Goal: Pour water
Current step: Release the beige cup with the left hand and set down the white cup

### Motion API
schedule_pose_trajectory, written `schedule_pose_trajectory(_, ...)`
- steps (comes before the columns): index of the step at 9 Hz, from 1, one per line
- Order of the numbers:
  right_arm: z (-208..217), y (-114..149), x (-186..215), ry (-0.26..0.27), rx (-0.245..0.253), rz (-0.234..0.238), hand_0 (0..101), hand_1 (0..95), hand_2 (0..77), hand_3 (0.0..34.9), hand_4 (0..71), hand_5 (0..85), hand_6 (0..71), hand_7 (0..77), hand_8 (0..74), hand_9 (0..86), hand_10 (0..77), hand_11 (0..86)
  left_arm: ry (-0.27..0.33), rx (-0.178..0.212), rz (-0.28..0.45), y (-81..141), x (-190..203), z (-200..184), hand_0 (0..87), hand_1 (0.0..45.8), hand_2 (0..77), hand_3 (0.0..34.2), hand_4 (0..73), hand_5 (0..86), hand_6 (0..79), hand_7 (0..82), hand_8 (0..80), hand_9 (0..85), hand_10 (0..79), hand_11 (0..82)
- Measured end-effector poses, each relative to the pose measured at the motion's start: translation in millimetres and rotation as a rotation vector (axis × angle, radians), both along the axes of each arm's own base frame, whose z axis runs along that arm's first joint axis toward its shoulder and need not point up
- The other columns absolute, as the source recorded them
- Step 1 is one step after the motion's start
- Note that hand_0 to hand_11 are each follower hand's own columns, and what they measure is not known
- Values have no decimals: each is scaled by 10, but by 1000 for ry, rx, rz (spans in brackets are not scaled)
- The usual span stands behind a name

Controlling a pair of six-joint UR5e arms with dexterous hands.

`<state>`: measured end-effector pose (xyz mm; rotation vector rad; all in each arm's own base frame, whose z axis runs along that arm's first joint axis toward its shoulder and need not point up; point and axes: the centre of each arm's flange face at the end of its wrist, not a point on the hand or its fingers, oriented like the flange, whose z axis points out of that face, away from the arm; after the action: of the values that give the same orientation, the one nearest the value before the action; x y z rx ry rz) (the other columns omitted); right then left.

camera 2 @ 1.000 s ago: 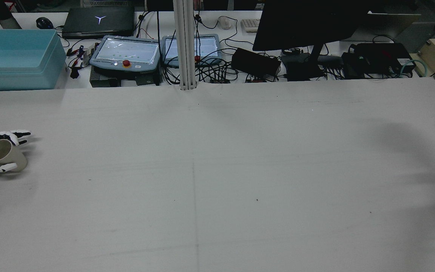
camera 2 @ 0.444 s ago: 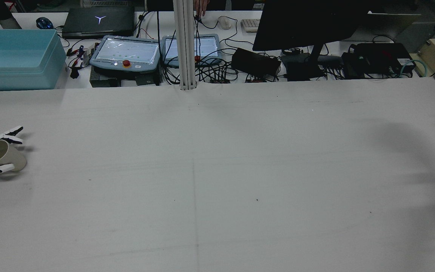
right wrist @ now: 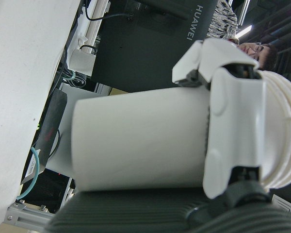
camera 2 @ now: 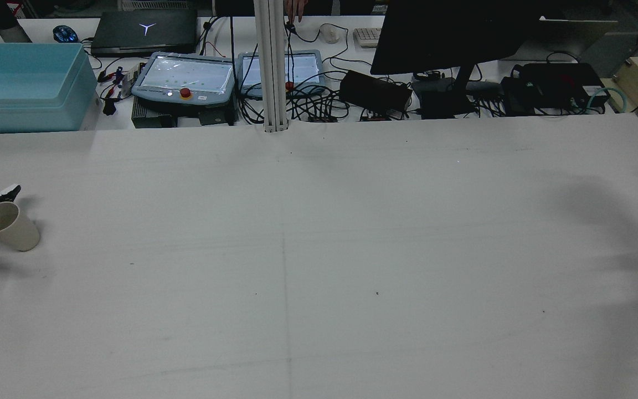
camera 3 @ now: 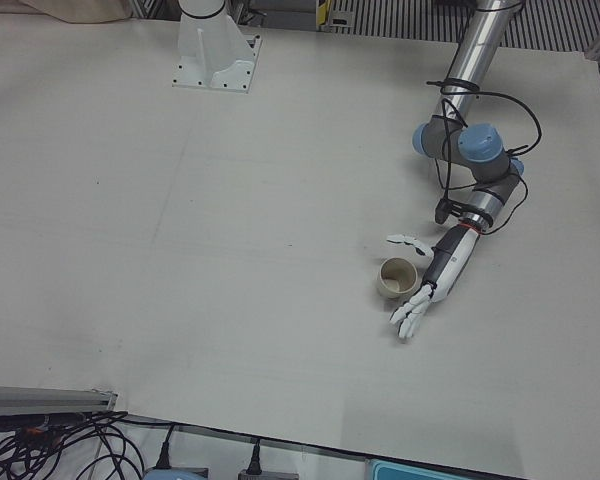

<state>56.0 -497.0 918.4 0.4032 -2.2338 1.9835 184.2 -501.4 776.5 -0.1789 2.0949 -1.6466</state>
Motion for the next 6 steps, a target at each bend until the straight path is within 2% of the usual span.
schedule_pose_trajectory(1,-1,-20,-53,1,-1,3,629,169,480,119,60,115,567,551,567,562,158,344,1,0,-1,1,-9,4,430,11,22,0,147,0,55,5,5,11,5,11)
schedule_pose_trajectory(2,-14,-50,-105,2,0,-1,629,169,480,119,60,115,567,551,567,562,158,344,1,0,-3,-2,-22,5,408,11,22,0,125,0,38,5,5,5,5,11)
schedule_pose_trajectory(3,-25,-73,-160,2,1,-8,554,229,387,127,0,38,480,469,502,535,5,49,1,0,-6,-4,-35,10,408,11,22,0,125,0,38,5,5,5,5,11)
schedule_pose_trajectory(4,-32,-89,-203,1,1,-16,531,180,316,126,0,60,382,376,415,458,0,11,1,-1,-9,-7,-55,14,408,11,22,0,120,0,38,5,5,5,5,11)
schedule_pose_trajectory(5,-50,-119,-235,-1,4,-20,520,76,218,126,0,44,273,278,305,355,0,11,1,0,-18,-19,-100,19,402,11,22,0,136,0,38,5,5,5,5,11)
schedule_pose_trajectory(6,-80,-164,-264,-4,10,-24,496,104,16,127,0,38,5,16,27,142,0,11,3,0,-28,-37,-150,18,402,11,22,0,136,0,38,5,5,5,5,11)
